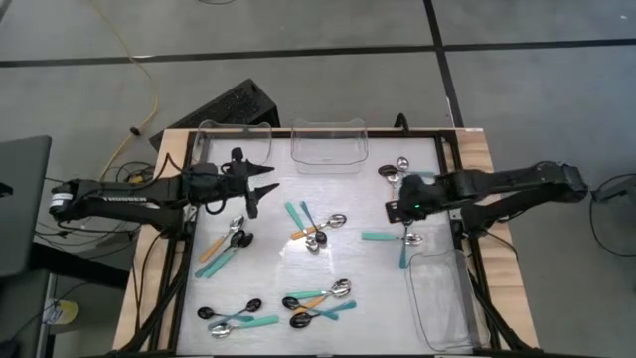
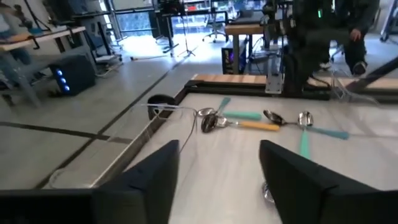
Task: Sort silverware by color (type)
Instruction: Put the blue spoon into the bottom transparent bin
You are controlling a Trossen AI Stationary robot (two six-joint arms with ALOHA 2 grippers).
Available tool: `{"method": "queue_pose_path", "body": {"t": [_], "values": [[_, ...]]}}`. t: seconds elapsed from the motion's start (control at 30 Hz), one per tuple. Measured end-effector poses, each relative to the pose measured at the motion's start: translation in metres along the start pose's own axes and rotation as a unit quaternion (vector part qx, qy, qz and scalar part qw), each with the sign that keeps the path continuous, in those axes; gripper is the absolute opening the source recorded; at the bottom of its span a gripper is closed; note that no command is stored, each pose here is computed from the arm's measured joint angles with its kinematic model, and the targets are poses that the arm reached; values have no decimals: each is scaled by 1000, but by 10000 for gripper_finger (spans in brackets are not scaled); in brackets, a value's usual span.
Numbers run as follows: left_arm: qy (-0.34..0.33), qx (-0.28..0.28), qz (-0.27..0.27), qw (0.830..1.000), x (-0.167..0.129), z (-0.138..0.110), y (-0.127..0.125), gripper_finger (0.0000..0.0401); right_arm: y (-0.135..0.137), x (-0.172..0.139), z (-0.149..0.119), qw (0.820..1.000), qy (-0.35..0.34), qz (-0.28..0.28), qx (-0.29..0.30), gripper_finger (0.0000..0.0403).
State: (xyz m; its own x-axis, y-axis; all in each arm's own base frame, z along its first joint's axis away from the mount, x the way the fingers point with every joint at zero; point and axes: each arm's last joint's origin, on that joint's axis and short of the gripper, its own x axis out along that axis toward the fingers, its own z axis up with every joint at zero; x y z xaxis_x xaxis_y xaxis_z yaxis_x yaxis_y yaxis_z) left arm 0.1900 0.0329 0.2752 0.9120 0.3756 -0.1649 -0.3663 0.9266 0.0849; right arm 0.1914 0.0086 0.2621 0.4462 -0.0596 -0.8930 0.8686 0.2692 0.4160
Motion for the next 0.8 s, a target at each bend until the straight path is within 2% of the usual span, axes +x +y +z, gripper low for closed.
{"method": "queue_pose_path", "body": {"t": [0.13,0.23,0.33,0.43,0.5,0.6,0.7,0.8], "values": [[1,-40,10,999,0,0,1,260,6,19,-2,999,37,-29,0,121],[15,-50,6,999,-2,-3,0,276,10,28,1,998,39,-32,-40,157],[35,-45,-23,998,-3,-6,-3,280,20,33,2,995,29,8,-93,194],[68,-37,-85,993,-5,-12,-11,280,32,37,2,987,15,57,-151,218],[99,-34,-116,988,-8,-18,-17,280,38,38,3,980,3,82,-181,226],[174,-21,-131,976,-16,-23,-26,281,45,36,6,969,-21,114,-216,227],[262,-4,-102,960,-25,-21,-31,281,49,35,10,961,-39,135,-240,224],[339,-26,-61,938,-30,-24,-33,281,51,35,14,955,-53,145,-252,221]]}}
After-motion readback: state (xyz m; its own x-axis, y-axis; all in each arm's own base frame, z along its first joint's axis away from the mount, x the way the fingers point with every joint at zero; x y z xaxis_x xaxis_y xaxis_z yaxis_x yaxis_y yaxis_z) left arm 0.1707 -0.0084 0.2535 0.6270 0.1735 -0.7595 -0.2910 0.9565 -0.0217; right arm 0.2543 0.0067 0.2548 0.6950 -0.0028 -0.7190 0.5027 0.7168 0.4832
